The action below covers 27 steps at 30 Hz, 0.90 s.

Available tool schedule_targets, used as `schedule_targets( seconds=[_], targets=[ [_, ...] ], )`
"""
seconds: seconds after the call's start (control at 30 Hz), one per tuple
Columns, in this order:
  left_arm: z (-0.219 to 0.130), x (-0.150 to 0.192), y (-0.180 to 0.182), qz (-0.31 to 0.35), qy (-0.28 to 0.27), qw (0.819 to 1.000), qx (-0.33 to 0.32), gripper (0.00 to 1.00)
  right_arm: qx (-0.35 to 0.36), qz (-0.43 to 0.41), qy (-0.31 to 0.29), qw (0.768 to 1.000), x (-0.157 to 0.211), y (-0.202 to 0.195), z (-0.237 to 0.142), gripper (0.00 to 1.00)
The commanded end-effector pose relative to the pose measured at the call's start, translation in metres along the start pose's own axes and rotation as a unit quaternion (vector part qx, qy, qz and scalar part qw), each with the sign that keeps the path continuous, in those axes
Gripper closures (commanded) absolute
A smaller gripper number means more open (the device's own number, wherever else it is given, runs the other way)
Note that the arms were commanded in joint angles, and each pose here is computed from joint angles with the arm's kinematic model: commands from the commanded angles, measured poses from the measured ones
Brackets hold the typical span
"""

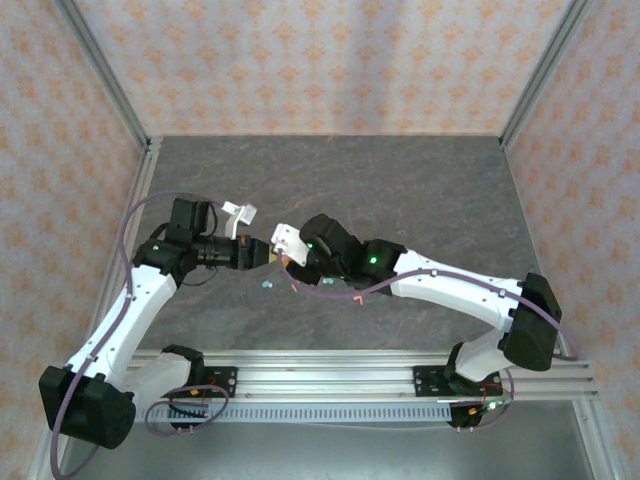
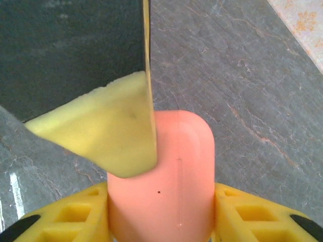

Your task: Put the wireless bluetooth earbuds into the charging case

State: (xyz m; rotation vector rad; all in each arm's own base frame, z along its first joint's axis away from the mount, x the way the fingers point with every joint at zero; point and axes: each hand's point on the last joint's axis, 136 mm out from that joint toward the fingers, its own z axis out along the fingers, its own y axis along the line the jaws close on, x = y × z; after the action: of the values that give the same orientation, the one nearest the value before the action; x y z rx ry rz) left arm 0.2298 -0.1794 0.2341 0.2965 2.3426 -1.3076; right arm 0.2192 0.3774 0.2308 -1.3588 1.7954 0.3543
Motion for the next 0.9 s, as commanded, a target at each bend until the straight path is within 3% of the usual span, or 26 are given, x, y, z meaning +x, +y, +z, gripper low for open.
schedule_targets(
  seconds=[0.0, 0.13, 0.43, 0.7, 0.87],
  targets=[
    [0.000, -0.004, 0.000, 0.016, -0.009, 1.000, -0.005, 0.94, 0.004, 0.014, -0.027, 1.000, -0.024, -0.006, -0.011, 0.47],
    [-0.004, -0.011, 0.003, 0.037, -0.032, 0.998, -0.026, 1.00, 0.008, 0.036, -0.035, 0.999, -0.030, -0.009, -0.020, 0.31],
    [-0.010, -0.033, -0.004, 0.096, -0.084, 0.991, -0.032, 1.00, -0.040, 0.177, -0.054, 0.982, -0.030, -0.026, -0.069, 0.22],
    [-0.025, -0.054, -0.032, 0.168, -0.148, 0.974, -0.008, 1.00, -0.099, 0.352, -0.147, 0.919, -0.048, -0.058, -0.083, 0.20],
    [-0.035, -0.068, -0.044, 0.170, -0.184, 0.968, 0.000, 1.00, -0.143, 0.426, -0.213, 0.868, -0.060, -0.075, -0.081, 0.20]
  ],
)
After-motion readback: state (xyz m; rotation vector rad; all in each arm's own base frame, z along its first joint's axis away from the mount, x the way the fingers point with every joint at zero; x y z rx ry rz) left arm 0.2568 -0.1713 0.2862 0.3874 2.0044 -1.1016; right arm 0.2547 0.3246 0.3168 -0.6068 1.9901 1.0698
